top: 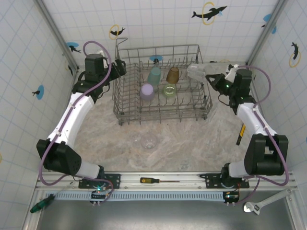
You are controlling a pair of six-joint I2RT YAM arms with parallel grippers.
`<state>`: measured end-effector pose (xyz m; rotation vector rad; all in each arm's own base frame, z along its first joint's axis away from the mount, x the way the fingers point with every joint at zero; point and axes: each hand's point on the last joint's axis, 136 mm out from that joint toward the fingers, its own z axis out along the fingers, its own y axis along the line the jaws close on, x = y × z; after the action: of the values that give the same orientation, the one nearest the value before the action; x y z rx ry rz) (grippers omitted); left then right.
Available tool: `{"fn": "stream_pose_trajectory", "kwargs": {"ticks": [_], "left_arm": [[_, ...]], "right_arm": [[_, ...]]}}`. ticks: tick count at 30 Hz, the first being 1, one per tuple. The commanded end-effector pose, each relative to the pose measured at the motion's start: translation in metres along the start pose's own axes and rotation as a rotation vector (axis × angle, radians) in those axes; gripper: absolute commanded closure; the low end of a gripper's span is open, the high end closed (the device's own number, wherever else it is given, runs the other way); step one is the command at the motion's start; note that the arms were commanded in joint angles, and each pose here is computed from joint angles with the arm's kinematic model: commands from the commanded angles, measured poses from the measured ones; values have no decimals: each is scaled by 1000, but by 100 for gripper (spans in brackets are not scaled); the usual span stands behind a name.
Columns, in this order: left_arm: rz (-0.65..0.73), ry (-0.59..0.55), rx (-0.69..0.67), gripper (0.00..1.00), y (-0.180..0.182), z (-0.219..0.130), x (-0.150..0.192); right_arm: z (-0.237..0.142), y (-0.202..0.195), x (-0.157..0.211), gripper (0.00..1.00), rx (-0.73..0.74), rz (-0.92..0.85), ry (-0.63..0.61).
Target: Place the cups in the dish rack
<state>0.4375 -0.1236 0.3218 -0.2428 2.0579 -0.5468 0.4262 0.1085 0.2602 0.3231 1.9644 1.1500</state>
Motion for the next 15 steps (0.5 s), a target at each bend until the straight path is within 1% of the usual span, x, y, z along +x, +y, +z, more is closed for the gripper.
{"fn": "stream_pose_trajectory", "kwargs": {"ticks": [1, 4, 6, 10, 15], "left_arm": [[-84, -13, 108, 2, -20, 0, -11], [-145, 13, 155, 2, -28, 6, -8], [-182, 42, 216, 2, -38, 11, -4], [-252, 76, 321, 2, -52, 18, 1], [-326, 123, 431, 2, -68, 26, 6]], "right_arm": [[10, 37, 6, 100, -154, -66, 29], [17, 52, 18, 100, -226, -68, 67], [22, 60, 27, 100, -265, -64, 89], [32, 71, 46, 100, -309, -66, 136], [38, 80, 59, 100, -361, -45, 160]]}}
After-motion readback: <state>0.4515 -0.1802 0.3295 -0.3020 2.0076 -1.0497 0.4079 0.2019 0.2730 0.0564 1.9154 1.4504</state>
